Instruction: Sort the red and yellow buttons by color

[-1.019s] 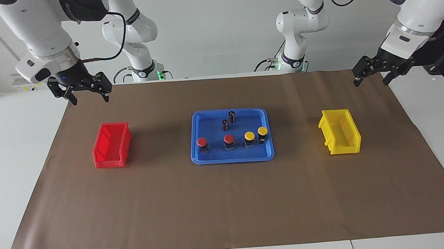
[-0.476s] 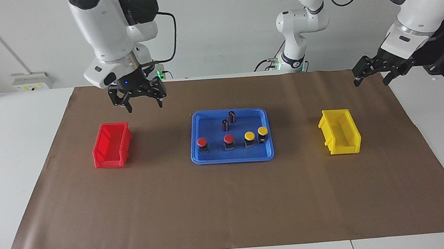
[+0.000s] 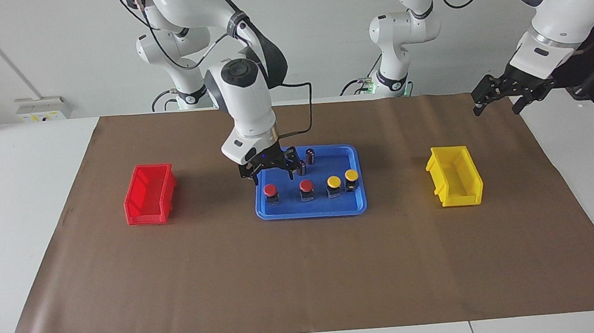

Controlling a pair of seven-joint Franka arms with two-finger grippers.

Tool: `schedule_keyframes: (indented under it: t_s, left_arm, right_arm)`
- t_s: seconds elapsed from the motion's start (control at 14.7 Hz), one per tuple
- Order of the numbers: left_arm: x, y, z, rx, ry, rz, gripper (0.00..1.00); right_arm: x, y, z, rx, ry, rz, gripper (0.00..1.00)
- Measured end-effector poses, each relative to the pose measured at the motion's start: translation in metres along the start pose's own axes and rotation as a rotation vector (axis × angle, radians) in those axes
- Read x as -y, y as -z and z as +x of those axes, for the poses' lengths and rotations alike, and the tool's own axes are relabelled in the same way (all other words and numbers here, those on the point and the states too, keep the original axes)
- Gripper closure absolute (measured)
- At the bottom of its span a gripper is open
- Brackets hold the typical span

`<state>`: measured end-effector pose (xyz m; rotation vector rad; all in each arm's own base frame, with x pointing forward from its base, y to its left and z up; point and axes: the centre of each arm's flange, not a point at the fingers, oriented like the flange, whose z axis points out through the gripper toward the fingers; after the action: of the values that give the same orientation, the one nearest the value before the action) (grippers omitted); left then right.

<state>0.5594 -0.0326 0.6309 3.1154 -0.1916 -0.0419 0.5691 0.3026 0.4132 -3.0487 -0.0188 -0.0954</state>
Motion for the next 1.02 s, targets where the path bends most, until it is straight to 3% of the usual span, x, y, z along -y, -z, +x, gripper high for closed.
schedule_keyframes:
  t_s: [0.2,0.41,1.02]
  left_arm:
    - [0.000,0.000,0.000,0.000,0.000,0.000,0.00]
    - [0.000,0.000,0.000,0.000,0.000,0.000,0.00]
    - [-0.001,0.000,0.000,0.000,-0.002,0.000,0.00]
  right_arm:
    - [-0.001,-0.014,-0.007,0.018,0.004,-0.010,0.03]
    - [-0.009,-0.033,-0.015,0.006,0.001,-0.009,0.11]
    - [-0.019,-0.062,-0.027,-0.006,0.036,-0.050,0.20]
